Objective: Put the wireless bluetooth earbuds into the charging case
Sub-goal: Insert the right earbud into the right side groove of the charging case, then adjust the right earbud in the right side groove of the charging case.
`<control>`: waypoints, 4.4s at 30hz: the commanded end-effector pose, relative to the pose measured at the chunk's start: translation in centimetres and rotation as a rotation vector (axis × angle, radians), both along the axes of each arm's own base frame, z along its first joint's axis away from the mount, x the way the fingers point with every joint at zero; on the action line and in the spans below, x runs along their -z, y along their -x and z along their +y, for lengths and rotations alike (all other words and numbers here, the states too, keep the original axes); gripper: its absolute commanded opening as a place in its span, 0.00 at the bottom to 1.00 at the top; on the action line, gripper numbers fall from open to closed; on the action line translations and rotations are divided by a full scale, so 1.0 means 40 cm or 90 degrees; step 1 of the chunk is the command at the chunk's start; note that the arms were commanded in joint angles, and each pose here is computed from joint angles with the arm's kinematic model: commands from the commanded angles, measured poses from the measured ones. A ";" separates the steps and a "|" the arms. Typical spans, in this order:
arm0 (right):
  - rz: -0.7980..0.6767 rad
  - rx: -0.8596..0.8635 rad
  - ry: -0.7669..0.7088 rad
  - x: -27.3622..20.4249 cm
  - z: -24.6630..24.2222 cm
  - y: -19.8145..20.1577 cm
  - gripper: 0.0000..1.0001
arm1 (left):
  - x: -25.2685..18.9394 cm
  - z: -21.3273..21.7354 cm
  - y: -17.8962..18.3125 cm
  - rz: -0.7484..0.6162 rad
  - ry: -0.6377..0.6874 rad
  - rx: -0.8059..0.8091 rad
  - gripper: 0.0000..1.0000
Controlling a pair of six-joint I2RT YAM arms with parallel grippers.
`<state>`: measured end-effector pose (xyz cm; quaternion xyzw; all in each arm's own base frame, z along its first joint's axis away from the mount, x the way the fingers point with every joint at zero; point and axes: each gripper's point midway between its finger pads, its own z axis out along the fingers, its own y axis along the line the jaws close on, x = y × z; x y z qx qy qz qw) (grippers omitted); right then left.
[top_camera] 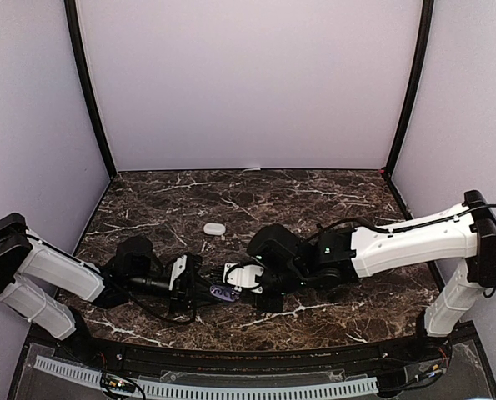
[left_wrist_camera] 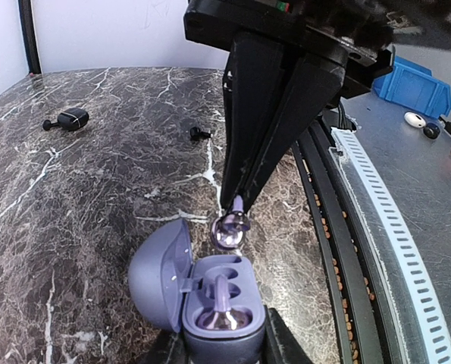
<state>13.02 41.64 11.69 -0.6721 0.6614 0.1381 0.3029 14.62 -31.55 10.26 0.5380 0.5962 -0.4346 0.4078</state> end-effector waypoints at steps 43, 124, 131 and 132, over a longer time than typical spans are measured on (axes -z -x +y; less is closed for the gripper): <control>0.011 -0.028 -0.021 -0.011 0.069 0.006 0.00 | -0.027 -0.019 0.027 -0.023 0.020 0.047 0.04; 0.309 0.527 -0.326 -0.003 0.027 -0.071 0.38 | -0.053 -0.009 -0.002 -0.069 0.035 -0.022 0.04; 0.263 0.540 -0.278 0.041 0.020 -0.068 0.35 | -0.052 -0.010 -0.003 -0.061 0.035 -0.024 0.04; 0.255 0.542 -0.275 0.043 0.018 -0.067 0.35 | -0.051 -0.011 -0.003 -0.059 0.035 -0.024 0.04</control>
